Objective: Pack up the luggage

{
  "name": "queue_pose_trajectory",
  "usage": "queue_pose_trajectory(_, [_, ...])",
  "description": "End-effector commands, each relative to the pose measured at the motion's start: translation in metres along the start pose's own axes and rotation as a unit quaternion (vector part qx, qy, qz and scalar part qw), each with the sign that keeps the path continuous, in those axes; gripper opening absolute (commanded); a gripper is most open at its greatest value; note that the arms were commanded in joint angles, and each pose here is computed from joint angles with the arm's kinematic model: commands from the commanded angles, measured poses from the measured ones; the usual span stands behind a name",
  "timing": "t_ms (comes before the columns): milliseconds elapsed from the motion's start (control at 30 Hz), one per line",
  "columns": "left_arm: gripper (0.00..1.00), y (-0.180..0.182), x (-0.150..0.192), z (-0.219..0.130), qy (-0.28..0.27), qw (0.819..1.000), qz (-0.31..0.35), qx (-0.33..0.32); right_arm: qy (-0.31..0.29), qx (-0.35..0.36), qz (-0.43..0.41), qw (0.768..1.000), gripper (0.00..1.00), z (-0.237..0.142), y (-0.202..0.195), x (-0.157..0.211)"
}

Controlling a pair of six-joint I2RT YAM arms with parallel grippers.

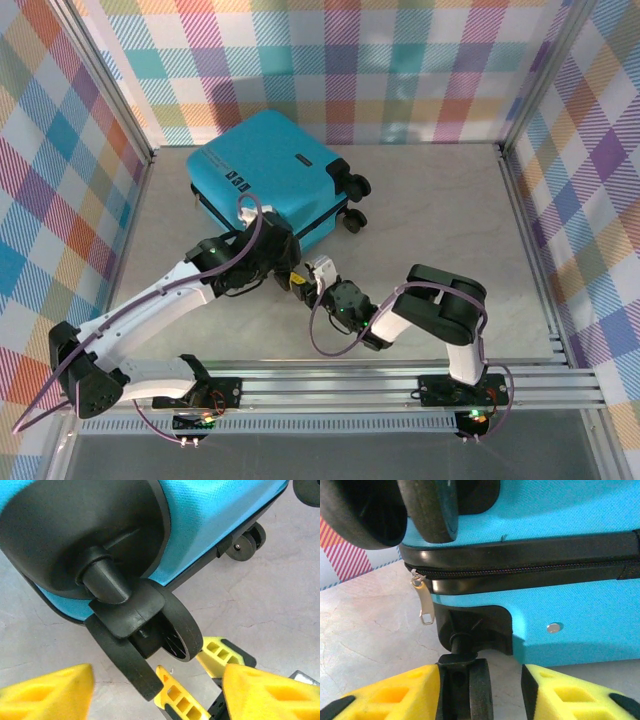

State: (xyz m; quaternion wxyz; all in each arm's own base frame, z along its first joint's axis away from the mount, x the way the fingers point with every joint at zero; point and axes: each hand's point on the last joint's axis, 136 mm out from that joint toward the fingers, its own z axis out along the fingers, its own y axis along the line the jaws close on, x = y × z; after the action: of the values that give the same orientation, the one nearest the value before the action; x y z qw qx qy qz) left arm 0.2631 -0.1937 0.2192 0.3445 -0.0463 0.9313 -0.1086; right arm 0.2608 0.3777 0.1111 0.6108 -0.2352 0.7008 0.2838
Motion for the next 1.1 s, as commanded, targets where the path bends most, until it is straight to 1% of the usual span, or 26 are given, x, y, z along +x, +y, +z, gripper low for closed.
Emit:
queue_pose_trajectory(0, [0.75, -0.002, 0.003, 0.002, -0.017, 1.0, -0.002, -0.006, -0.009, -0.016, 0.001, 1.0, 0.5, -0.003, 0.004, -0.009])
queue_pose_trajectory(133, [0.77, 0.002, 0.003, 0.005, -0.037, 0.999, 0.006, -0.025, 0.0, -0.023, 0.003, 1.0, 0.52, -0.004, 0.003, -0.004])
queue_pose_trajectory(300, [0.77, 0.011, 0.006, 0.015, -0.039, 0.996, 0.024, -0.074, 0.01, -0.031, 0.006, 0.999, 0.54, -0.007, 0.002, 0.0])
queue_pose_trajectory(433, [0.78, 0.006, 0.005, 0.02, -0.041, 0.996, 0.036, -0.072, 0.016, -0.039, 0.002, 0.999, 0.54, -0.008, 0.003, 0.002])
queue_pose_trajectory(567, [0.78, 0.009, -0.005, 0.018, -0.053, 0.993, 0.051, -0.093, 0.017, -0.05, -0.002, 0.999, 0.54, -0.01, 0.007, 0.003])
queue_pose_trajectory(700, [0.76, 0.007, -0.01, 0.021, -0.05, 0.992, 0.063, -0.101, 0.016, -0.057, -0.004, 0.998, 0.54, -0.011, 0.009, 0.001])
queue_pose_trajectory(800, [0.72, 0.004, -0.012, 0.026, -0.042, 0.992, 0.067, -0.099, 0.017, -0.066, -0.011, 0.998, 0.54, -0.011, 0.013, 0.001])
queue_pose_trajectory(900, [0.65, 0.005, -0.013, 0.03, -0.034, 0.992, 0.07, -0.104, 0.016, -0.079, -0.022, 0.997, 0.54, -0.012, 0.017, -0.001])
queue_pose_trajectory(1067, [0.47, 0.005, -0.015, 0.034, -0.025, 0.99, 0.08, -0.11, 0.013, -0.105, -0.052, 0.993, 0.53, -0.012, 0.027, -0.004])
